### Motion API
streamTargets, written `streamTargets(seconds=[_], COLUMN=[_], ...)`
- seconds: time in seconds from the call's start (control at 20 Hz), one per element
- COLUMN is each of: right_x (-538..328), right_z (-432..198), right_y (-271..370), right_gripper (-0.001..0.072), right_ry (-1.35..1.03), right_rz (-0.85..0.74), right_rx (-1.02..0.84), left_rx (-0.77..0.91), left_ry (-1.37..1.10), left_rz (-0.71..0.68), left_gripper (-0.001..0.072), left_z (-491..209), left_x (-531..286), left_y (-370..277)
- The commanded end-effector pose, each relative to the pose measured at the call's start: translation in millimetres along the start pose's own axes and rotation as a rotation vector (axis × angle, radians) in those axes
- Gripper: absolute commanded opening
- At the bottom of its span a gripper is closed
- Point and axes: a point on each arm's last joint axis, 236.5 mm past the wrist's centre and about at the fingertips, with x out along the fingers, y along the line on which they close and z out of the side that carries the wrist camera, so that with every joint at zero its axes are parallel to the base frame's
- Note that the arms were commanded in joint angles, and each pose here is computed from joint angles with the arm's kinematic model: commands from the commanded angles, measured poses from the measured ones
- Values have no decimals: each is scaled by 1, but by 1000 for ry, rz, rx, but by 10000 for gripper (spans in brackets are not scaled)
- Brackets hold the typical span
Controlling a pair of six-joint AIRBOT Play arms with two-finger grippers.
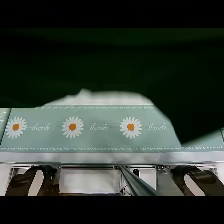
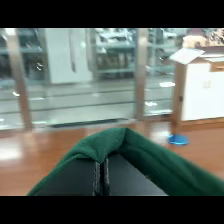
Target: Fold the shirts.
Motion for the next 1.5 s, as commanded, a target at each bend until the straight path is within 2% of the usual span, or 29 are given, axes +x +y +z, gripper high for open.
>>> streamTargets(seconds=[0.0, 0.2, 0.35, 0.45, 0.6, 0.8, 1.1, 1.15, 1.2, 1.25, 1.3, 1.45], right_x=[-17, 23, 75, 114, 173, 267, 393, 404, 412, 412, 405, 343], right_z=[-27, -109, -184, -237, -300, -343, -381, -382, -382, -379, -377, -388], right_y=[0, -4, -13, -22, -38, -58, -46, -48, -49, -53, -63, -106], right_gripper=[39, 40, 40, 40, 40, 39, 41, 112, 436, 625, 626, 625], right_ry=[94, 401, 600, 668, 723, 759, 810, 804, 801, 803, 819, 974], right_rz=[-23, 14, 36, 25, -12, -28, 100, 110, 126, 142, 147, 130], right_rx=[11, 78, 138, 194, 276, 383, 647, 697, 747, 772, 763, 633], left_rx=[41, -83, -241, -341, -444, -502, -562, -574, -575, -567, -547, -471], left_ry=[83, 376, 590, 660, 716, 755, 851, 861, 870, 883, 920, 1217], left_rz=[57, 36, -34, -58, -4, 31, 9, 14, 15, 18, 20, 34], left_gripper=[18, 18, 18, 19, 19, 19, 22, 64, 286, 659, 706, 705], left_z=[-19, -114, -214, -272, -337, -390, -455, -460, -464, -467, -472, -507], left_x=[-23, 5, 39, 62, 98, 156, 208, 211, 212, 210, 203, 138], left_y=[3, 14, 13, 15, 37, 54, 35, 35, 36, 37, 40, 56])
